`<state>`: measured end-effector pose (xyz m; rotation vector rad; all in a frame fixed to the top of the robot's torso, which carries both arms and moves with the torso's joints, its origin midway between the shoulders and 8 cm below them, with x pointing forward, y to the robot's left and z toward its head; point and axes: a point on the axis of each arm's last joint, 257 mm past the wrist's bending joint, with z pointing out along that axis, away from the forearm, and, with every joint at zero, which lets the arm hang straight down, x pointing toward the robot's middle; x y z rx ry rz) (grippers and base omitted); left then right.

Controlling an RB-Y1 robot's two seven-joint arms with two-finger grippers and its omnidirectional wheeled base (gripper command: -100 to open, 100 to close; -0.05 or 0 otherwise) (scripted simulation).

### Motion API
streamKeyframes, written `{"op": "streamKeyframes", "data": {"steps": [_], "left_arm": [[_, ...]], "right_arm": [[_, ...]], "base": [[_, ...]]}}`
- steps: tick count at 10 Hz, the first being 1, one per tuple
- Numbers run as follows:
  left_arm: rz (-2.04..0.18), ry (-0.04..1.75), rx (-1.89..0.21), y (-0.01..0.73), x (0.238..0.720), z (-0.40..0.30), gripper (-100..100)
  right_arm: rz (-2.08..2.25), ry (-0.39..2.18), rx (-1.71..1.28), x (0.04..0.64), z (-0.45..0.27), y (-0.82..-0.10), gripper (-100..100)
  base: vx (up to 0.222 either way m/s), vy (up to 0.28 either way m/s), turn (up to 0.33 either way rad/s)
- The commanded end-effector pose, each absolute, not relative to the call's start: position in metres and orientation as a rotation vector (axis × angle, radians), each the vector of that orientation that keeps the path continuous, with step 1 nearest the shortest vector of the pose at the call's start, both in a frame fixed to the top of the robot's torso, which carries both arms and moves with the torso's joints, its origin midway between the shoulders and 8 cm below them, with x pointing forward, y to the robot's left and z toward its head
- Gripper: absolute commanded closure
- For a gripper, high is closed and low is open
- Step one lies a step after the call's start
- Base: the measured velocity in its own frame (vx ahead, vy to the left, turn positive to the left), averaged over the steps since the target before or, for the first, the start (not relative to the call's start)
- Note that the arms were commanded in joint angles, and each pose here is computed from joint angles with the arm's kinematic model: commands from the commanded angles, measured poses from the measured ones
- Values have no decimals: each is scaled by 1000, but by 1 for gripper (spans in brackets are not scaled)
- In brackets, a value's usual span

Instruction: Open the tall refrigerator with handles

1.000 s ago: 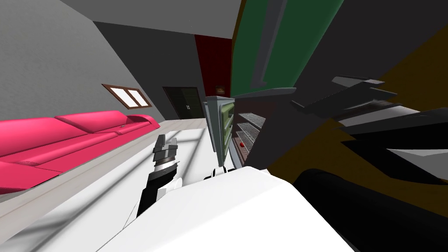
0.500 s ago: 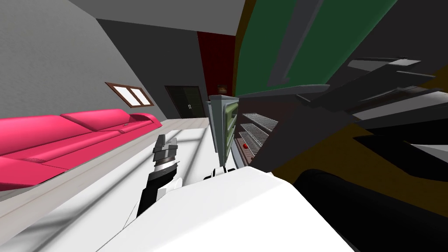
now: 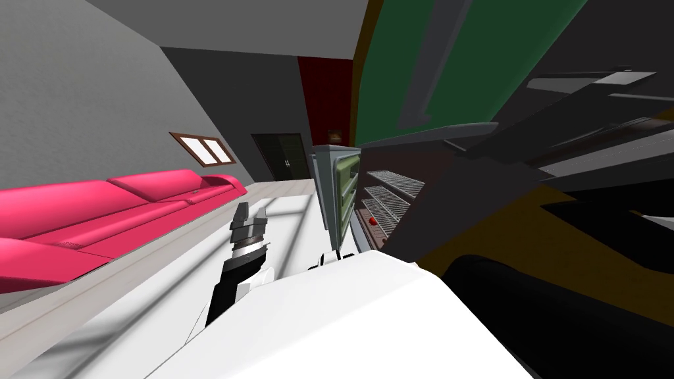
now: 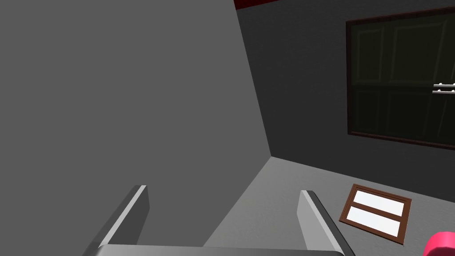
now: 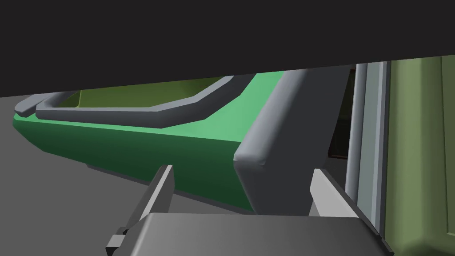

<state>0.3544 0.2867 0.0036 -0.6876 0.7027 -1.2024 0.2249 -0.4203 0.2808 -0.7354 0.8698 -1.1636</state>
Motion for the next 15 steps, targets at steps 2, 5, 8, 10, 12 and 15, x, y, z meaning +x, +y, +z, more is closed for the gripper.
{"op": "streamKeyframes", "data": {"steps": [2, 5, 8, 10, 12, 15], "left_arm": [[-1202, 703, -688, 287, 354, 4, 0], [-1202, 703, -688, 287, 354, 4, 0], [-1203, 703, -688, 287, 354, 4, 0], [-1203, 702, -688, 287, 354, 4, 0], [-1203, 702, -688, 287, 354, 4, 0], [-1203, 702, -688, 287, 354, 4, 0]], "right_arm": [[-1170, 860, -763, 227, 283, -409, -100], [-1144, 899, -780, 233, 278, -413, -100], [-1164, 921, -767, 231, 275, -423, 100], [-1211, 947, -741, 224, 275, -440, 100], [-1235, 959, -729, 220, 275, -449, 100], [-1283, 985, -704, 211, 275, -466, 100]], "base": [[-3, 17, -4], [31, -4, -48], [30, 100, -73], [162, 280, -83], [124, 276, -63], [170, 305, -85]]}}
